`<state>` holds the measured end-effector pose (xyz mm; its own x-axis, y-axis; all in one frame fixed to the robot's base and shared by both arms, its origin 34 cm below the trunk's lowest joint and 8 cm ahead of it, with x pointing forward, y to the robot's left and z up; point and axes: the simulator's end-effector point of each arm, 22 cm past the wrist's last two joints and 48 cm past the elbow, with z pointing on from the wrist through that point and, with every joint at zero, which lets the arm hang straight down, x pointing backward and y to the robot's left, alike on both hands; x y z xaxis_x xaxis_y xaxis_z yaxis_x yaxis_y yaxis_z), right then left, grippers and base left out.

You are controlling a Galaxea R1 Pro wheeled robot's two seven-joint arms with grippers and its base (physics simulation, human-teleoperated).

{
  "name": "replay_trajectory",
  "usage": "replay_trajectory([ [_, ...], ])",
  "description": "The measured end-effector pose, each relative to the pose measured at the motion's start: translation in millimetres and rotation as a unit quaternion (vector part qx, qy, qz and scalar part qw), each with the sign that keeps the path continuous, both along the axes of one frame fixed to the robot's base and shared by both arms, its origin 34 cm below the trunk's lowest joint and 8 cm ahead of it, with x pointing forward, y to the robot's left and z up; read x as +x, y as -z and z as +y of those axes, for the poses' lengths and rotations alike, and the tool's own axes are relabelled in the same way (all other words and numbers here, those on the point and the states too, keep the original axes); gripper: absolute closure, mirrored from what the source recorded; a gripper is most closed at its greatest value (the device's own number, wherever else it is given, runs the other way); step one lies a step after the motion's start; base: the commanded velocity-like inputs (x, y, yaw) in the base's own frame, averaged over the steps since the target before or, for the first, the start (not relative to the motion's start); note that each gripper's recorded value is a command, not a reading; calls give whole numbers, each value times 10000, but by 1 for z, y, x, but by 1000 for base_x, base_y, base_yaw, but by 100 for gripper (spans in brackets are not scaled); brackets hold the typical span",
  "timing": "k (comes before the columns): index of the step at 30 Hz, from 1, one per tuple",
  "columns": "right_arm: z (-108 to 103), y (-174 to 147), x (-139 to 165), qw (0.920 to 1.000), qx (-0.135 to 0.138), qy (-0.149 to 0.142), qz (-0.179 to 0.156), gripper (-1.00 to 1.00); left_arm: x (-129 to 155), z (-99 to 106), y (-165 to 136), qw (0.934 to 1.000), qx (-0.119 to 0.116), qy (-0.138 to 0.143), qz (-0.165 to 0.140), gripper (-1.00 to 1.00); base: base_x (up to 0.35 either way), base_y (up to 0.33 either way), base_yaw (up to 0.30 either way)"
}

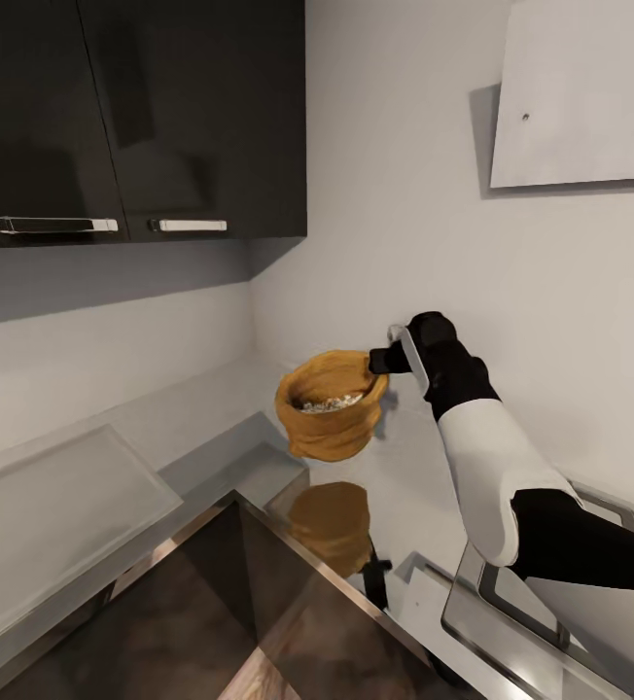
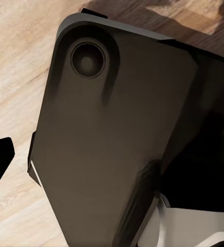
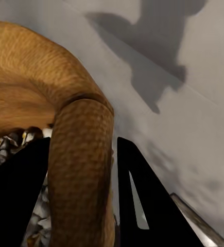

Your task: In the kitchen, take the popcorn bag from the countertop, put it into the microwave, and heat it until the popcorn is cooked so the cooked popcorn ends up inside the bag.

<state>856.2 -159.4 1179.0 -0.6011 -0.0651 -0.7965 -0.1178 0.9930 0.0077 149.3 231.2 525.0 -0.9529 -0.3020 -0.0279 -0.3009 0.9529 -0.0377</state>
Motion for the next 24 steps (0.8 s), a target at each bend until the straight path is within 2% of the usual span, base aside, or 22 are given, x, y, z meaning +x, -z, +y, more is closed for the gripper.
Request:
replay_trajectory([
  [5,-3,0,1,10000,47,39,7,100,0,-1,0,10000,-7,-6,-1,-100,-103,0,0],
  [24,-1,1,1,10000,71,26,9,100,4,-4,0,10000,-1,-23,-87,-100,-340,0,0],
])
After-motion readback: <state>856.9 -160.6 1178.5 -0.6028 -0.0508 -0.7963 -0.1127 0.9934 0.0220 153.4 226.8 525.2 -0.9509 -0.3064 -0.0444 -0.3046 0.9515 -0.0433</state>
